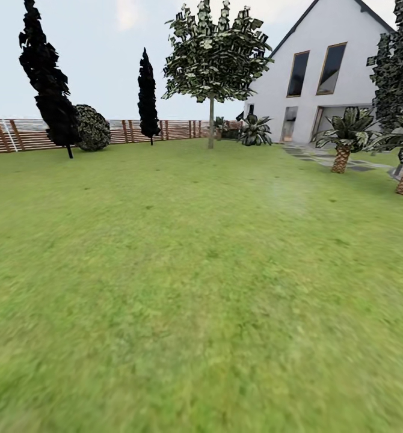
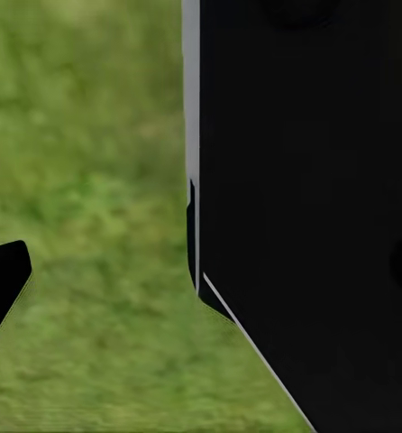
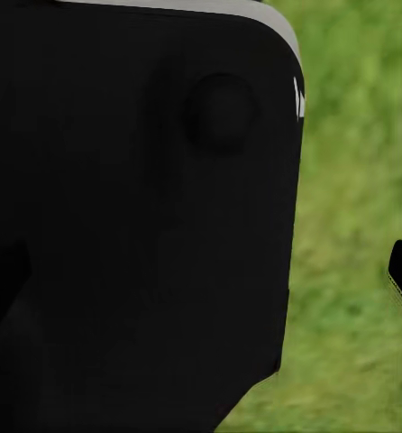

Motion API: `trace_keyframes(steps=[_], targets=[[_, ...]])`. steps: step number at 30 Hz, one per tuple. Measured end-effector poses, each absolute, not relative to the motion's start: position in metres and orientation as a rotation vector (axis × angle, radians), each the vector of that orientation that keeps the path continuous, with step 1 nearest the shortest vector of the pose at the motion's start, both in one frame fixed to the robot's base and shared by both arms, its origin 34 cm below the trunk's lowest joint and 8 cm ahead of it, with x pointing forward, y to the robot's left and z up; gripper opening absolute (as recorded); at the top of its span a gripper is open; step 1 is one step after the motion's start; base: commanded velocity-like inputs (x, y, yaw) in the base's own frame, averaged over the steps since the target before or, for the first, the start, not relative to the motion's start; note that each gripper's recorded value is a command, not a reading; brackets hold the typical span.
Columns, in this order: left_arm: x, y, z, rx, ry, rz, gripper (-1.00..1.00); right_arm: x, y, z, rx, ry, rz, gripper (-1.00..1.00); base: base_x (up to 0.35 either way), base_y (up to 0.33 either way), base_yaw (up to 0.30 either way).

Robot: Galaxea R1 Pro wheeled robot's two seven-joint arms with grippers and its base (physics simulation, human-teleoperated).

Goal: Take the three Easter eggs out of the wicker basket on the lawn in the garden, then place them on the lawn next to a single tree (choose any tree) so that all three eggs are next to the same tree and none are left in the basket.

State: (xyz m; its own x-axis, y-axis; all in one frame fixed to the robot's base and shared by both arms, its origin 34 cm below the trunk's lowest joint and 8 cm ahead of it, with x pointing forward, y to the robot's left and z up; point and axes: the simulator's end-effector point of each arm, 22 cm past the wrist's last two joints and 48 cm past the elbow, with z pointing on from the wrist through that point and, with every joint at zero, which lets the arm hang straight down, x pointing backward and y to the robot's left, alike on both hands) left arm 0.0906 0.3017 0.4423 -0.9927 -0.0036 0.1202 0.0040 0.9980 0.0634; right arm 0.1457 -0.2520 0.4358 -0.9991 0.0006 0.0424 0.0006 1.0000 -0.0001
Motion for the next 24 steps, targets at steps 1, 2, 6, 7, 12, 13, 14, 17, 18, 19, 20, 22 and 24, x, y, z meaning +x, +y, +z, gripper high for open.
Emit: trace_keyframes(steps=[1, 2, 6, 7, 12, 13, 14, 17, 18, 19, 20, 22, 24], targets=[[0.0906, 0.3017, 0.4423, -0.001, -3.020, -0.096, 1.00, 0.1457, -0.2520, 0.4358, -0.001, -3.099, 0.000, 1.00, 0.324, 0.000, 0.000], [0.0906, 0.3017, 0.4423, -0.001, -3.020, -0.096, 1.00, 0.1457, -0.2520, 0.4358, 0.000, -3.099, 0.000, 1.00, 0.324, 0.000, 0.000], [0.0906, 0.3017, 0.4423, -0.001, -3.020, -0.096, 1.00, 0.1457, -0.2520, 0.4358, -0.001, -3.099, 0.000, 1.00, 0.324, 0.000, 0.000], [0.0906, 0.3017, 0.4423, -0.001, -3.020, -0.096, 1.00, 0.1457, -0.2520, 0.4358, 0.000, -3.099, 0.000, 1.00, 0.324, 0.000, 0.000], [0.0905, 0.3018, 0.4423, 0.000, -3.020, -0.097, 1.00, 0.1457, -0.2520, 0.4358, -0.001, -3.099, 0.000, 1.00, 0.324, 0.000, 0.069], [0.0905, 0.3017, 0.4423, 0.000, -3.020, -0.097, 1.00, 0.1458, -0.2520, 0.4358, -0.001, -3.099, 0.000, 1.00, 0.324, 0.000, 0.198], [0.0905, 0.3020, 0.4424, 0.000, -3.020, -0.097, 1.00, 0.1458, -0.2520, 0.4358, 0.000, -3.099, 0.000, 1.00, 0.324, 0.000, 0.141], [0.0906, 0.3018, 0.4423, 0.000, -3.020, -0.097, 1.00, 0.1457, -0.2520, 0.4358, -0.001, -3.099, 0.000, 1.00, 0.324, 0.000, 0.055], [0.0906, 0.3018, 0.4423, 0.000, -3.020, -0.097, 1.00, 0.1457, -0.2520, 0.4358, -0.001, -3.099, 0.000, 1.00, 0.324, 0.000, 0.019], [0.0906, 0.3018, 0.4423, 0.000, -3.020, -0.097, 1.00, 0.1457, -0.2520, 0.4358, -0.001, -3.099, 0.000, 1.00, 0.324, 0.000, 0.012], [0.0906, 0.3017, 0.4423, 0.000, -3.020, -0.097, 1.00, 0.1457, -0.2520, 0.4358, -0.001, -3.099, 0.000, 1.00, 0.324, 0.000, 0.010], [0.0906, 0.3017, 0.4423, 0.000, -3.020, -0.096, 1.00, 0.1457, -0.2520, 0.4358, -0.001, -3.099, 0.000, 1.00, 0.324, 0.000, 0.003], [0.0906, 0.3018, 0.4423, 0.000, -3.020, -0.097, 1.00, 0.1457, -0.2520, 0.4358, -0.001, -3.099, 0.000, 1.00, 0.324, 0.000, 0.001]])
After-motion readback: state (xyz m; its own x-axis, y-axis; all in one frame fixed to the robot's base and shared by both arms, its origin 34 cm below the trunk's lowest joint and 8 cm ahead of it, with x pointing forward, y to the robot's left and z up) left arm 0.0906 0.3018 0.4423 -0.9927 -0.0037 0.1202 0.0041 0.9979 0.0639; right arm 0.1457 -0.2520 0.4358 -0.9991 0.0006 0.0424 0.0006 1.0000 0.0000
